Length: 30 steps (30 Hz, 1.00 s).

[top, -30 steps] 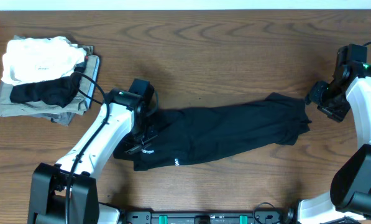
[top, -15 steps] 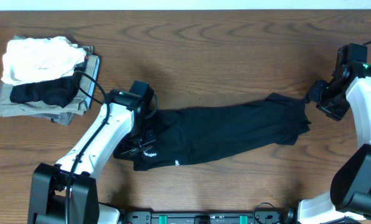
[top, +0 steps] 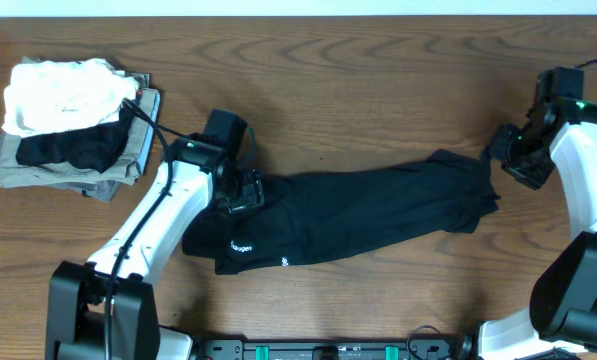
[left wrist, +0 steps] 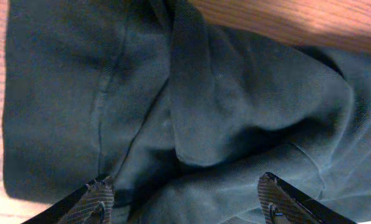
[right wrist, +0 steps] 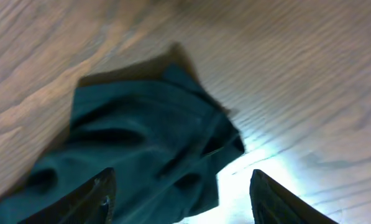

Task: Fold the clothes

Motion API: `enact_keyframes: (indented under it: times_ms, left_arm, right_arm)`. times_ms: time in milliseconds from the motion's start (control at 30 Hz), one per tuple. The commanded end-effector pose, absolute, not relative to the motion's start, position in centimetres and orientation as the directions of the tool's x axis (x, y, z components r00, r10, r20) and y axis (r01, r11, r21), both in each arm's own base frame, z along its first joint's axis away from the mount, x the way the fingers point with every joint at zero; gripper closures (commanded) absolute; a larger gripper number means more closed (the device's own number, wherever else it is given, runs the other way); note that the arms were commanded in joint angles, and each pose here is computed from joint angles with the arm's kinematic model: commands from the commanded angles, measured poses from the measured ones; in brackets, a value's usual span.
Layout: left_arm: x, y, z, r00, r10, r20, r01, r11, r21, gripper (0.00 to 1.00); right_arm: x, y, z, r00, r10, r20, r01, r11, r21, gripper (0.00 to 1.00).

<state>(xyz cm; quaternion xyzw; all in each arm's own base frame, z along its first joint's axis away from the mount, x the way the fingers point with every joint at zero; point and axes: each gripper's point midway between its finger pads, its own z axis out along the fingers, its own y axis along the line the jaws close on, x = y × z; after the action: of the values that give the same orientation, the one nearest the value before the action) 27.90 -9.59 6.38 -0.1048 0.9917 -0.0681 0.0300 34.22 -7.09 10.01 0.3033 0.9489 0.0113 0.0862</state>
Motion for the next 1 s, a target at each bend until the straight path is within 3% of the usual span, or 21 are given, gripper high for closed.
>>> enact_keyframes:
  times_ms: [0,300,433,567,900,967]
  left_arm:
    - [28.4,-9.3,5.1,-0.987,-0.158,-0.010,-0.155,0.976,-0.152,0.24]
    - [30.0,-10.6,2.6,-0.999,-0.046,-0.016,-0.042,0.975,-0.219,0.28]
    - [30.4,-11.0,2.3,-0.999,-0.030,-0.024,-0.023,0.971,-0.237,0.34]
    - [30.8,-11.0,2.0,-0.999,-0.014,-0.037,-0.005,0.971,-0.239,0.44]
    - [30.8,-10.5,1.7,-0.999,-0.005,-0.038,0.003,0.978,-0.208,0.90]
    - [30.8,-9.8,1.9,-0.999,-0.009,-0.040,-0.002,0.986,-0.169,0.93]
  right_arm:
    - [34.8,-6.3,10.6,-0.813,0.555,-0.177,0.549,0.832,0.085,0.32]
    - [35.0,-6.1,10.6,-0.815,0.550,-0.184,0.543,0.835,0.088,0.32]
    - [35.0,-6.1,10.6,-0.815,0.549,-0.184,0.543,0.835,0.088,0.33]
    - [35.0,-6.1,10.6,-0.817,0.547,-0.184,0.541,0.837,0.087,0.33]
    - [34.9,-6.1,10.6,-0.819,0.544,-0.181,0.538,0.839,0.085,0.34]
    - [34.9,-6.1,10.6,-0.820,0.544,-0.180,0.538,0.839,0.084,0.36]
